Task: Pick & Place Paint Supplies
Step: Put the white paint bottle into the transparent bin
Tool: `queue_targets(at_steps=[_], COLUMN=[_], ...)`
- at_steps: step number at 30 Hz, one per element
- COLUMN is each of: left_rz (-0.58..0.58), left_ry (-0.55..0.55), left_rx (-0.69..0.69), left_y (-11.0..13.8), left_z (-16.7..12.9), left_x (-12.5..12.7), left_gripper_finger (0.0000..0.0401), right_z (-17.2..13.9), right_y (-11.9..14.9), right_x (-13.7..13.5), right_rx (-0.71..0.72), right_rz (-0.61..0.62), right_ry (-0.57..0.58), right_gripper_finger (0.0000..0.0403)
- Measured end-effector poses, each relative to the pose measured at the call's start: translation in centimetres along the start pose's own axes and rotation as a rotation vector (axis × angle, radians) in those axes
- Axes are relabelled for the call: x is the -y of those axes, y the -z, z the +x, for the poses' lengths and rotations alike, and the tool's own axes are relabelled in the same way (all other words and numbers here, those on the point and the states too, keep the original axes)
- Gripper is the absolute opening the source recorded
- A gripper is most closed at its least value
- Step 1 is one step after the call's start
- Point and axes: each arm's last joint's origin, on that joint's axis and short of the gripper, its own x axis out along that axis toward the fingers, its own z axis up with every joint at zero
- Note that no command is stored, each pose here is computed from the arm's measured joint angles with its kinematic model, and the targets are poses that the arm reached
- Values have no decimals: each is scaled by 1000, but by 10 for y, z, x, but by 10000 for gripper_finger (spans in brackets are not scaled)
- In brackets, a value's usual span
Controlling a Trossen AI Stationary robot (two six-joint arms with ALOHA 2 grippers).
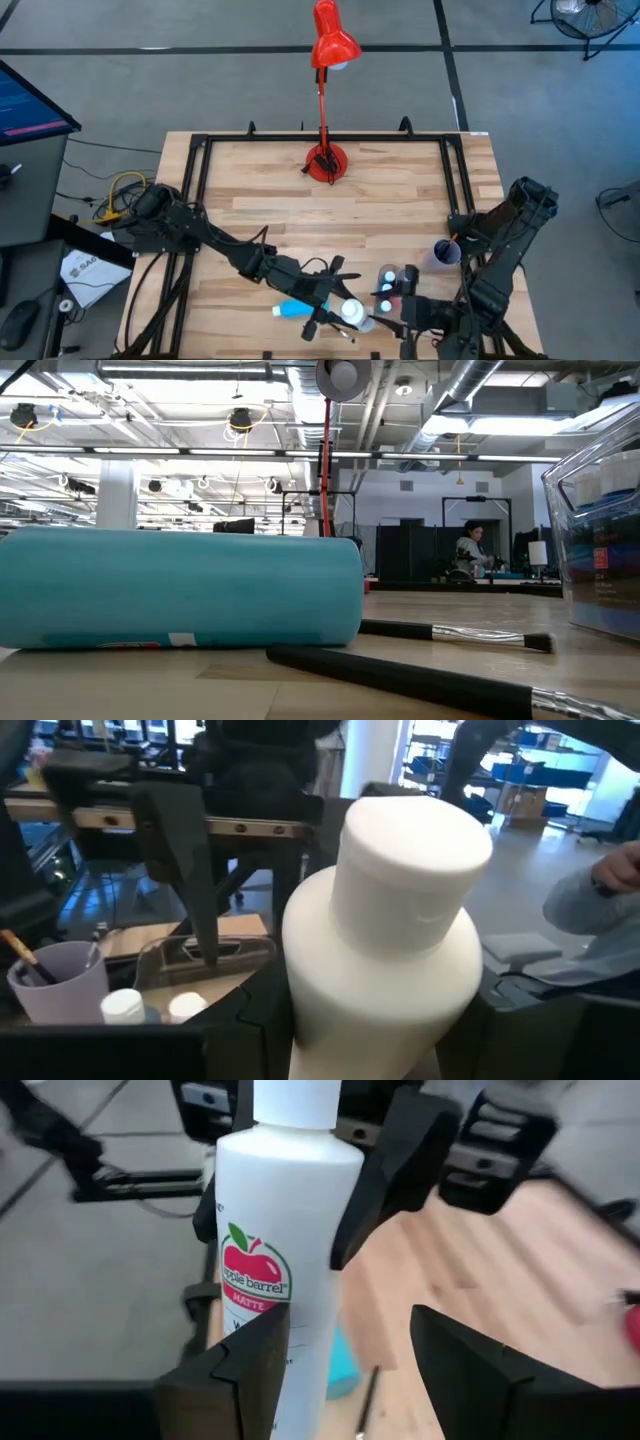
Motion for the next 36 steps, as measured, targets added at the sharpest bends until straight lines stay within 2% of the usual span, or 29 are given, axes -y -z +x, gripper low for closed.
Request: queue_targets(at_steps=[7,13,18,23,28,36], left_rz=[7,17,17,16,16,1], left_ry=[16,-15,-12,-16,-16,-16], left_rx=[3,3,2,3,1,-24], left_y=[0,0,0,0,0,1], left_z=[0,0,0,0,0,0], left_x=[2,-1,-1,-1,-1,-1], left_gripper_finger=[141,141,141,141,141,141], right_z=[4,9,18,38,46,41], right_y=[-8,-10,-8,-2,-1,-5], right_x=[-5,-5,-7,-6,-4,-3], right_rx=[-23,-34,-44,-84,-103,-95], right_rz=[63,105,65,45,45,71], right_ry=[-142,-179,-178,-164,-165,-176], right_gripper_finger=[213,265,313,333,310,206])
